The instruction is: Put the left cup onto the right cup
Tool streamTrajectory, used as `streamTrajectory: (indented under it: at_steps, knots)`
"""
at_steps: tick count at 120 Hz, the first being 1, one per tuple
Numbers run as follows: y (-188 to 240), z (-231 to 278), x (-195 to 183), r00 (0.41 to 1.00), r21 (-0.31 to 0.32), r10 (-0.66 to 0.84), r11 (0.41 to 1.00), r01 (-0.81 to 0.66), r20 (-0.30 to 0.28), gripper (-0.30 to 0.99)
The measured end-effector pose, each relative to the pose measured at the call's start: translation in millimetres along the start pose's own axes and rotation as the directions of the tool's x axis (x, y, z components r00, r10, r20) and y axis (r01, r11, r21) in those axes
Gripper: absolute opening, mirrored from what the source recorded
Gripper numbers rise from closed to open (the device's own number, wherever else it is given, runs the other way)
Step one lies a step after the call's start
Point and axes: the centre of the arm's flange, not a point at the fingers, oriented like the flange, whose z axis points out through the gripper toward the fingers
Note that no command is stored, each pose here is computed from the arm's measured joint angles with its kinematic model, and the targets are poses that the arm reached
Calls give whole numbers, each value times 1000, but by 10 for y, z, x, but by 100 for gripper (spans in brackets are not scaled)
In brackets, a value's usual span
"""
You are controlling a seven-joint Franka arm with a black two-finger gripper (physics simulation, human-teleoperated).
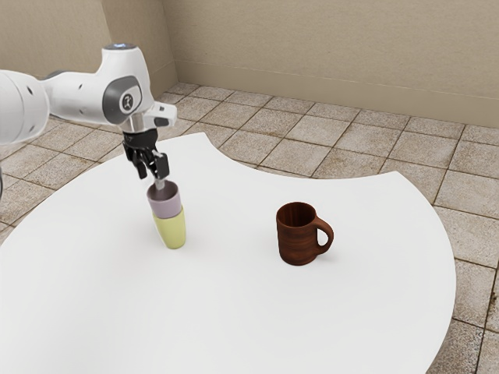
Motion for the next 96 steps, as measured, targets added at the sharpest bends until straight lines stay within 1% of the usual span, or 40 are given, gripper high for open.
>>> streamTrajectory:
  at_steps: [26,53,69,87,96]
  knots:
    - [104,-402,-59,999,13,13,1000,-12,-41,59]
    - [249,-898,-219,998,14,24,1000,-23,-64,64]
    - [308,-1349,-460,997,13,5,1000,-4,-78,65]
    - [361,-1903,-853,995,4,-45,999,46,-87,66]
    - [363,-2084,-1018,993,-3,-79,997,79,-85,66]
